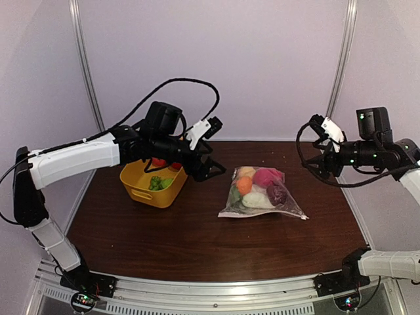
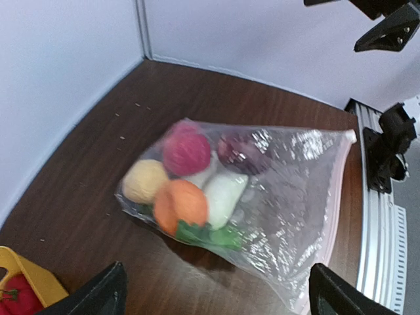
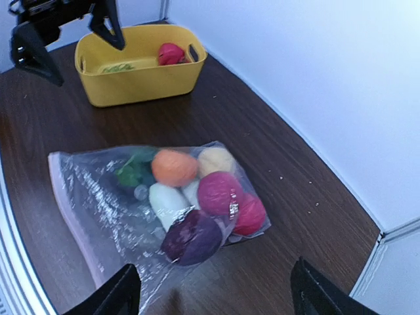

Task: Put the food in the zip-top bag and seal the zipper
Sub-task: Place the zipper food storage bag at the center of the board, then reset both arms

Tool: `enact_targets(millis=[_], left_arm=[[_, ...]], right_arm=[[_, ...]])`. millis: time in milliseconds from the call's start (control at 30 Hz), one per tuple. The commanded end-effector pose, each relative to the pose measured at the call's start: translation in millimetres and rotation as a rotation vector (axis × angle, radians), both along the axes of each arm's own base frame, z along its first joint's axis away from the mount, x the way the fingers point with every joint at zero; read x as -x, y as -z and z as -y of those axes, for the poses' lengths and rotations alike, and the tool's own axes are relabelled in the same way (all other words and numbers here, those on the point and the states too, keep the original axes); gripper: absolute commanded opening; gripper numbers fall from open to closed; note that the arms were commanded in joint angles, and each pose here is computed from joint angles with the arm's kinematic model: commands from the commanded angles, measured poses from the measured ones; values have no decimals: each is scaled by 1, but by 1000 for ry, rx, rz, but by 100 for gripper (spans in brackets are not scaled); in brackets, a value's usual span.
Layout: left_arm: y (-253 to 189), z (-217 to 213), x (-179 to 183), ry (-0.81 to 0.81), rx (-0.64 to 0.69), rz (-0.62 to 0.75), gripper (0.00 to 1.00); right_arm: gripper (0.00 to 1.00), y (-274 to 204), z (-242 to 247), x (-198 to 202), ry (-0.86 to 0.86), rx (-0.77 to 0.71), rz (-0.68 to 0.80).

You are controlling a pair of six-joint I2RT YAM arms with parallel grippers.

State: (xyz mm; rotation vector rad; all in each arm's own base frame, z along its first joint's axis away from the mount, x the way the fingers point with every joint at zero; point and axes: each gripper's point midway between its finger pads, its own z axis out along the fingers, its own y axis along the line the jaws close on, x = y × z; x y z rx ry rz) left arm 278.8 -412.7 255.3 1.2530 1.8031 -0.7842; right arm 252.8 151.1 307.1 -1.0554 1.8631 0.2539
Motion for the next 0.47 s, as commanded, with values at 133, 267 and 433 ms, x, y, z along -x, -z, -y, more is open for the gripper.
enact_targets(millis=[133,267,433], left_arm=[[-69,-100,-75,-511,-51,250,98],[-100,-155,-86,-750,-61,381,98],[-117,-190,-76,-854,18,446,98]], right_arm=[[100,-75,65,-80,525,-319,148],[100,-100,103,-94,778,-399,229],[99,-81,121,-99,887,-377,246]])
